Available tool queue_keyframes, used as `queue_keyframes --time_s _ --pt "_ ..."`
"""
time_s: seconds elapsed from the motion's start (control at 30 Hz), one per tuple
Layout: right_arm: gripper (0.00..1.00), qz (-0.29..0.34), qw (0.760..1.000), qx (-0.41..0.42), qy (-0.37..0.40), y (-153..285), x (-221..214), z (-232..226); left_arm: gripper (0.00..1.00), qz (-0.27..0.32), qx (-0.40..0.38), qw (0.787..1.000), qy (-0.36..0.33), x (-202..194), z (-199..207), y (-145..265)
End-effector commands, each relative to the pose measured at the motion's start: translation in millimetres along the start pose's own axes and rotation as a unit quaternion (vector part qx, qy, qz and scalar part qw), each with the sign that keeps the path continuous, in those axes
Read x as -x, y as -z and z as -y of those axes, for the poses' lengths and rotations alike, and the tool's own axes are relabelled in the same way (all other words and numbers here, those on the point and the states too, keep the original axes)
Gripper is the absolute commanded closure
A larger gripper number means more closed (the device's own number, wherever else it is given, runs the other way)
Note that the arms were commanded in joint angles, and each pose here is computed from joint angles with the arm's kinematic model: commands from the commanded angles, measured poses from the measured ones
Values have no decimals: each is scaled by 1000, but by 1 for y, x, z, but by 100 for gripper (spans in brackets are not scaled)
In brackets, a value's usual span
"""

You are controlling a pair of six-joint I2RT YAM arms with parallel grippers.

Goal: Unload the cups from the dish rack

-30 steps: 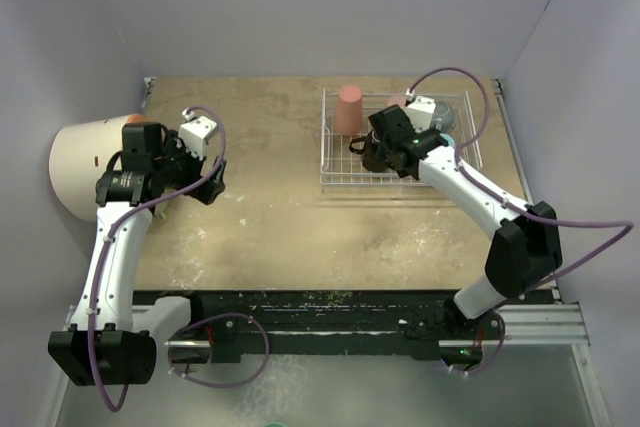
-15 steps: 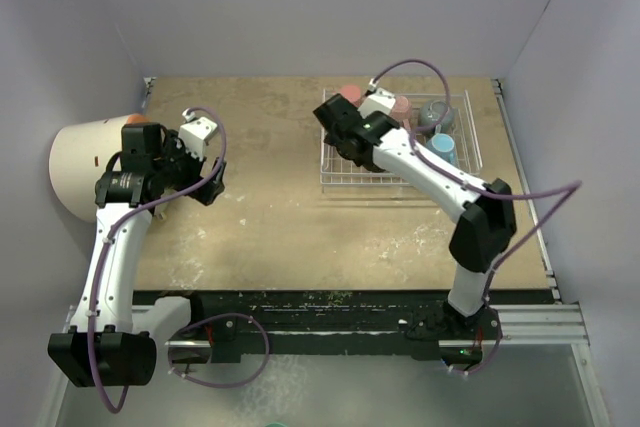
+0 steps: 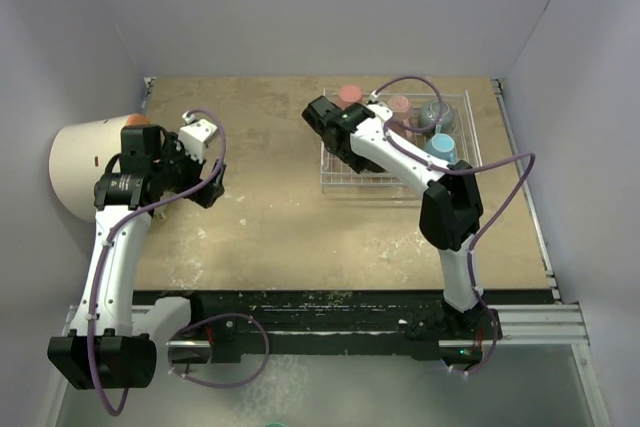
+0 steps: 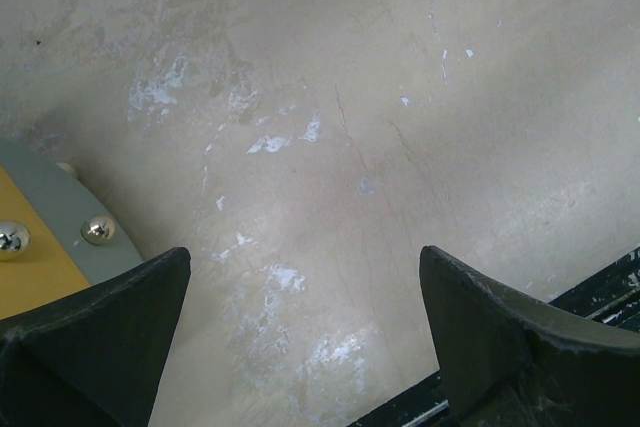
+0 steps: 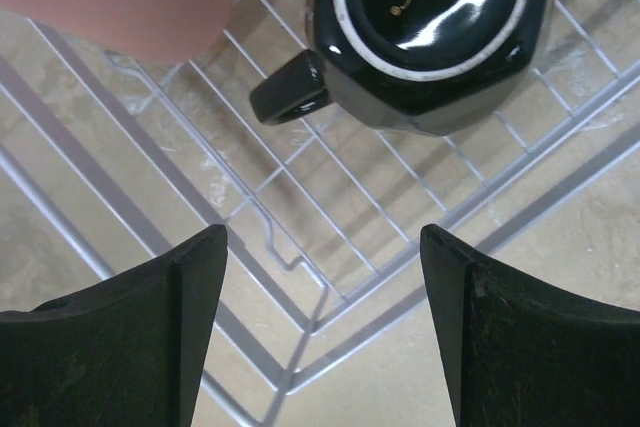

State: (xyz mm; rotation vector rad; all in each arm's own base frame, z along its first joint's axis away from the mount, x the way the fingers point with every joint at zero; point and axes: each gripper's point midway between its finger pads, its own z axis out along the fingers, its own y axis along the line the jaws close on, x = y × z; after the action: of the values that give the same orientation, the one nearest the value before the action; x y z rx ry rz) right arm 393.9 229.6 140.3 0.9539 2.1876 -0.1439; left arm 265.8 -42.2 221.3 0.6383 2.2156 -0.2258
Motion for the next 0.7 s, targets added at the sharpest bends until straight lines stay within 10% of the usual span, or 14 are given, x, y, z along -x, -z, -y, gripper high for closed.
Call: queue_keyframes --time_s 0.0,0.67 --pt "21 31 998 9 -54 3 20 -16 1 24 -4 999 -21 11 4 9" --pt "26 90 989 -32 -109 -19 59 38 1 24 1 999 -36 8 1 6"
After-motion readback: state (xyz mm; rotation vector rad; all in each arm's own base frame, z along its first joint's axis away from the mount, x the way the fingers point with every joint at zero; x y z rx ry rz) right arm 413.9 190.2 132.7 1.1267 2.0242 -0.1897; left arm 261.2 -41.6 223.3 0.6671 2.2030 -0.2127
